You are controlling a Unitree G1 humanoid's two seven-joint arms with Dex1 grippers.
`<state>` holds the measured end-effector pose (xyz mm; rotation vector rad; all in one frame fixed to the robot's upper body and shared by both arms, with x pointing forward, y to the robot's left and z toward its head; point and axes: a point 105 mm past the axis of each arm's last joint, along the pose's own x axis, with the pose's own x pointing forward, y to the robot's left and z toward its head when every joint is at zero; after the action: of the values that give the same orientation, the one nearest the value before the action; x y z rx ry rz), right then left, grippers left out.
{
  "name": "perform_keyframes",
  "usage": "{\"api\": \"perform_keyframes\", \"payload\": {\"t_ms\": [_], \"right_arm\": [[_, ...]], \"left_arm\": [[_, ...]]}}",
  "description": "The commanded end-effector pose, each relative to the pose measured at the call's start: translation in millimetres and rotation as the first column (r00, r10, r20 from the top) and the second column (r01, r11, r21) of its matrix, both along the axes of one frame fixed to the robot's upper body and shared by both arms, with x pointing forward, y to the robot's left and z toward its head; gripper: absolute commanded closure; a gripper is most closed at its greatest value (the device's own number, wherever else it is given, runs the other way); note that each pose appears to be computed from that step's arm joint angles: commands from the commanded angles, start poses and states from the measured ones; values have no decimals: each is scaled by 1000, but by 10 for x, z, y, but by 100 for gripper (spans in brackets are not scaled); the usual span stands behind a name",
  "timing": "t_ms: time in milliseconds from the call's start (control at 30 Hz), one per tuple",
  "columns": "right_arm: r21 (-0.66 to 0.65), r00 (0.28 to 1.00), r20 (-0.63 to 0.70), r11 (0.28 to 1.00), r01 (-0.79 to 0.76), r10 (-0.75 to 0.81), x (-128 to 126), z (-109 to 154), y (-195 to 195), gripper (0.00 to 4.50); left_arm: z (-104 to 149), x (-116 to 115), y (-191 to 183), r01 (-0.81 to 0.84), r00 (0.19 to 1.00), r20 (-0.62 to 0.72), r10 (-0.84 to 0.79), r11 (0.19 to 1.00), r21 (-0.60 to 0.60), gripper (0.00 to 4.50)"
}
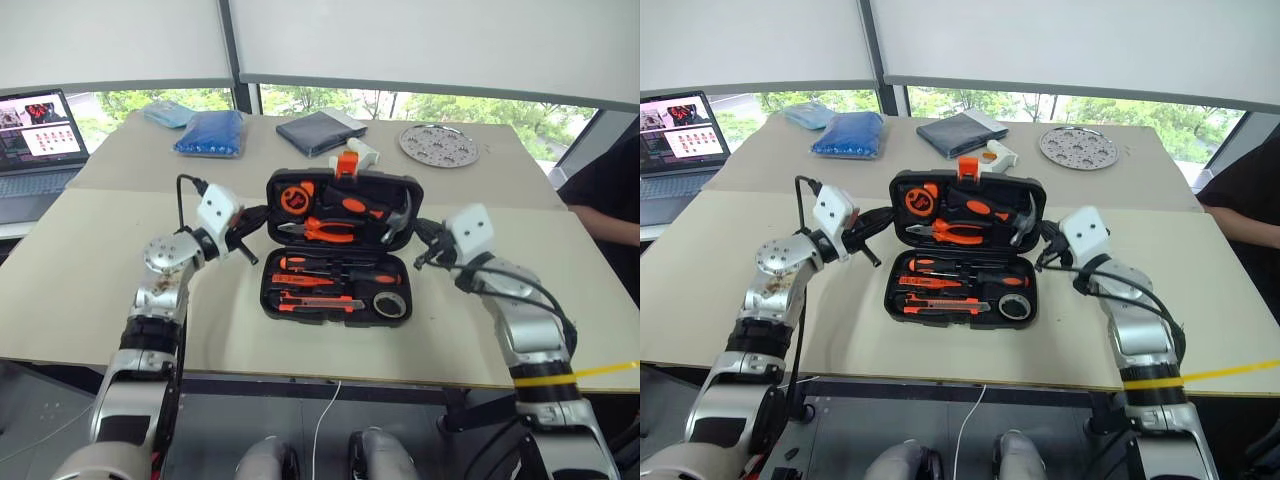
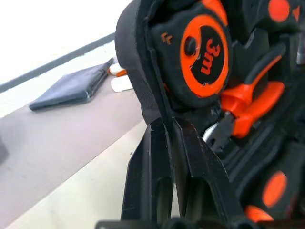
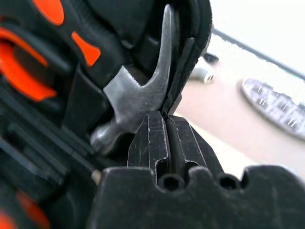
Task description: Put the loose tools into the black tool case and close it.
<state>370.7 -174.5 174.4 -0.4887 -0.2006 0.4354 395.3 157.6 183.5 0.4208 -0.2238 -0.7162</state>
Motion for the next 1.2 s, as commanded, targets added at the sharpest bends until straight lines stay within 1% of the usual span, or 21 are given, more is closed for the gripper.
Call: {"api": "perform_keyframes", "payload": {"t_ms": [33, 67, 100, 133, 200, 233, 267, 300, 367, 400, 433, 467, 500, 567, 600, 700, 800, 900, 1033, 1167, 1200], "right_arm": [[-19, 999, 52, 1000, 4, -3, -162, 27, -78, 450], [-10, 999, 51, 1000, -2, 2, -206, 36, -84, 450], [-1, 999, 45, 1000, -9, 9, -262, 53, -101, 415], [12, 999, 33, 1000, -17, 16, -315, 67, -124, 375], [45, 999, -16, 998, -41, 42, -433, 108, -176, 323], [53, 998, -31, 997, -47, 49, -463, 118, -184, 302], [51, 991, -85, 994, -94, 98, -568, 125, -196, 259], [37, 971, -177, 987, -158, 162, -704, 72, -203, 227], [33, 899, -337, 958, -286, 280, -975, -37, -172, 227], [34, 867, -380, 941, -336, 323, -1080, -68, -151, 227], [45, 829, -428, 925, -377, 359, -1179, -110, -133, 227], [50, 793, -473, 910, -413, 386, -1266, -168, -113, 227], [52, 766, -504, 900, -433, 398, -1318, -219, -99, 254], [55, 741, -532, 890, -452, 410, -1349, -283, -61, 296], [58, 729, -540, 883, -466, 421, -1363, -308, -29, 330], [44, 704, -549, 857, -514, 450, -1359, -376, 103, 441], [-1, 690, -557, 830, -558, 463, -1336, -445, 207, 450], [-35, 680, -563, 808, -588, 470, -1300, -512, 295, 450], [-76, 692, -561, 804, -589, 454, -1204, -586, 340, 450], [-156, 780, -523, 862, -483, 343, -881, -671, 258, 450], [-189, 816, -493, 879, -438, 301, -774, -650, 201, 450]], "left_arm": [[35, -120, 177, -52, 999, -10, 52, 998, -19, 415], [52, -161, 213, -59, 998, -18, 58, 998, -32, 378], [85, -215, 256, -62, 998, -29, 61, 997, -44, 356], [119, -269, 299, -64, 997, -46, 62, 996, -60, 314], [196, -390, 391, -59, 992, -116, 47, 993, -106, 245], [213, -424, 405, -58, 990, -137, 42, 991, -117, 223], [232, -527, 496, -37, 978, -207, 9, 991, -129, 176], [225, -643, 610, -12, 958, -287, -24, 992, -123, 147], [212, -813, 772, 23, 911, -407, -65, 994, -105, 147], [188, -838, 831, 27, 896, -440, -62, 996, -84, 147], [156, -811, 898, 27, 891, -452, -45, 999, -47, 147], [130, -711, 958, 10, 895, -447, -9, 1000, 0, 147], [113, -593, 996, -10, 901, -434, 26, 999, 39, 146], [124, -372, 958, -15, 917, -395, 47, 996, 85, 198], [124, -275, 902, -3, 925, -376, 43, 994, 108, 206], [67, 27, 618, 60, 941, -339, 2, 983, 174, 324], [30, 248, 338, 89, 949, -315, -24, 977, 194, 439], [21, 383, 36, 117, 956, -289, -58, 974, 192, 439], [-13, 464, -211, 130, 960, -271, -66, 965, 226, 439], [-144, 409, -455, 236, 944, -297, -145, 924, 299, 439], [-223, 354, -477, 291, 923, -342, -178, 903, 316, 439]]}}
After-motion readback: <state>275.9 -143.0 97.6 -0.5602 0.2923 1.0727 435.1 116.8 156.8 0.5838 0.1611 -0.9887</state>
